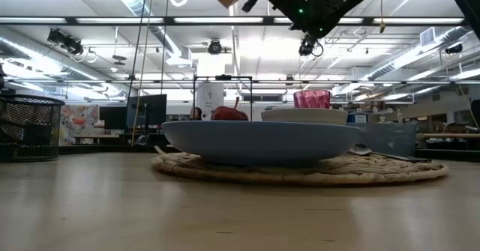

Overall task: Arrange a breakfast setting
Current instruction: Pour the cereals from the cereal box into the white bowl

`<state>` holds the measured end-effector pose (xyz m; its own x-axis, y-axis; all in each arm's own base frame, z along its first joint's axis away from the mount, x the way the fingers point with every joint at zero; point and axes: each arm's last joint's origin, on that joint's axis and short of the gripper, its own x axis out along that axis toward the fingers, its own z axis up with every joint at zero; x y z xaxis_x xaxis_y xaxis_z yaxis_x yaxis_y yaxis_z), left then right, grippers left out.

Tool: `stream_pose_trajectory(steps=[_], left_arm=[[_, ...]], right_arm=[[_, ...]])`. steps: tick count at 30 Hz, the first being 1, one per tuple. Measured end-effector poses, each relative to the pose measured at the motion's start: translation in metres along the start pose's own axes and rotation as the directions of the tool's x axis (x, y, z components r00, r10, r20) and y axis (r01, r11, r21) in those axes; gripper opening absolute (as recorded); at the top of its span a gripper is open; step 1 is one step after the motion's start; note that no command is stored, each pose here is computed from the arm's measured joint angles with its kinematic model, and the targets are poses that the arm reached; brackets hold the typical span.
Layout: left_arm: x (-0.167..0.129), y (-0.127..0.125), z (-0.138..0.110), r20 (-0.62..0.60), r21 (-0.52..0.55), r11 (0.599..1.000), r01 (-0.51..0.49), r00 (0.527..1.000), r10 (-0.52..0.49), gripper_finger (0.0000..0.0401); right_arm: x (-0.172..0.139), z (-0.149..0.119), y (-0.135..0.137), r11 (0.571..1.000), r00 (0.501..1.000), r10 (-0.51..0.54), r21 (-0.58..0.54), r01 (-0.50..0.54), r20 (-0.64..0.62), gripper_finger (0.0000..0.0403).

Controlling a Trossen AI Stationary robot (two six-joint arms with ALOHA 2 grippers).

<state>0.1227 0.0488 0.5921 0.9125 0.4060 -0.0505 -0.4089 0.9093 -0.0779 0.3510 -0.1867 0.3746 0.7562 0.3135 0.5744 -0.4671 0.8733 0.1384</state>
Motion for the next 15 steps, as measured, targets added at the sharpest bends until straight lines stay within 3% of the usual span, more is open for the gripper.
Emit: stream_pose_trajectory(steps=[6, 10, 15], left_arm=[[-0.046, 0.001, 0.01, 0.13, -0.019, 0.999, 0.047, 0.99, -0.044, 0.0259], [-0.06, 0.001, 0.011, 0.158, -0.042, 0.998, 0.057, 0.986, -0.049, 0.0264], [-0.057, 0.001, 0.008, 0.125, -0.073, 0.996, 0.056, 0.991, -0.047, 0.0257]], right_arm=[[-0.015, 0.021, 0.004, 0.999, 0.999, 0.039, -0.001, -0.039, -0.005, 0.0265], [-0.031, 0.038, 0.015, 0.999, 1.0, 0.024, -0.029, -0.025, -0.014, 0.0265], [-0.057, 0.06, 0.042, 0.997, 1.0, -0.016, -0.077, 0.015, -0.01, 0.0265]])
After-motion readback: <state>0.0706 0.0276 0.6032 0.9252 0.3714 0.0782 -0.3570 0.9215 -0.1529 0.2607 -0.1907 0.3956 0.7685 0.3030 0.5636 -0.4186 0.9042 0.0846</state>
